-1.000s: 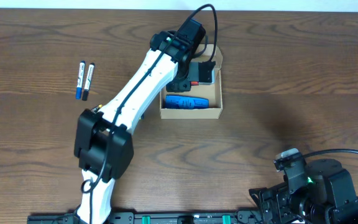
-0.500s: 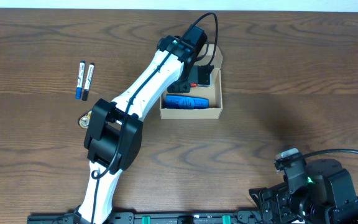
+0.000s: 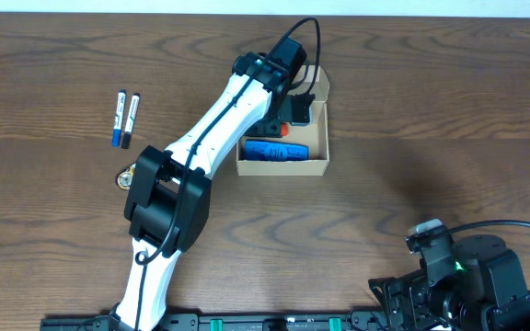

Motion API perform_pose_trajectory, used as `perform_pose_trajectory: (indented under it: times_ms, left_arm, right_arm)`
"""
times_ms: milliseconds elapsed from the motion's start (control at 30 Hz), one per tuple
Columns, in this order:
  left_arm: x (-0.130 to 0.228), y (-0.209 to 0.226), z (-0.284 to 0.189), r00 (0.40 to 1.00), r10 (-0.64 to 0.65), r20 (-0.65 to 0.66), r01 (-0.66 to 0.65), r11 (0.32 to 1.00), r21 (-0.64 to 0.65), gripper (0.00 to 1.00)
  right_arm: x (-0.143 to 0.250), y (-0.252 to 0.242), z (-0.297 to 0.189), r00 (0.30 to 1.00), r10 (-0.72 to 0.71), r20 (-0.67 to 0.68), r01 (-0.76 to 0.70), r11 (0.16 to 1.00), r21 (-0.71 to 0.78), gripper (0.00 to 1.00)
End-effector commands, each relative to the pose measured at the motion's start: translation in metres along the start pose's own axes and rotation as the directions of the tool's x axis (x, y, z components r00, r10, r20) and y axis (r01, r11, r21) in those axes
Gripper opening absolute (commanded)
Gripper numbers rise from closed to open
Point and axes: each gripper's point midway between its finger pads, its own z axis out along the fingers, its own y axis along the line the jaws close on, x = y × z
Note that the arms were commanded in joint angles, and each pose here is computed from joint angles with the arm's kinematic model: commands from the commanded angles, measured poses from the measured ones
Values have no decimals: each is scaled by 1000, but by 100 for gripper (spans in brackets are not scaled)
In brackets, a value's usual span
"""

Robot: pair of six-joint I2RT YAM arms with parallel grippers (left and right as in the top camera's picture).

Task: Pack container
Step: 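Carry the red stapler into the box and release it, then move the left gripper to the correction tape and grasp it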

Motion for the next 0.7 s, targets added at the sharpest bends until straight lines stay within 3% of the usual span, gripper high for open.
perform_pose_trajectory:
  times_ms: [0, 233, 467, 600, 667]
  left_arm:
    - [1, -1, 0, 998, -66, -11, 66, 998, -2, 41]
    - [1, 3, -58, 990, -136, 22, 137, 985, -101, 41]
    - [36, -4, -142, 938, -333, 98, 345, 926, -156, 40]
    - [69, -4, -178, 827, -541, 154, 562, 812, -159, 41]
    - [91, -3, -191, 707, -683, 185, 707, 692, -146, 42]
  right_arm:
    - [1, 1, 0, 1000, 4, -3, -4, 1000, -7, 99]
    - [1, 1, 0, 1000, 4, -3, -4, 1000, -7, 99]
    - [1, 1, 0, 1000, 4, -3, -4, 1000, -7, 99]
    - [1, 1, 0, 1000, 4, -3, -4, 1000, -7, 99]
    - [1, 1, 0, 1000, 4, -3, -4, 1000, -7, 99]
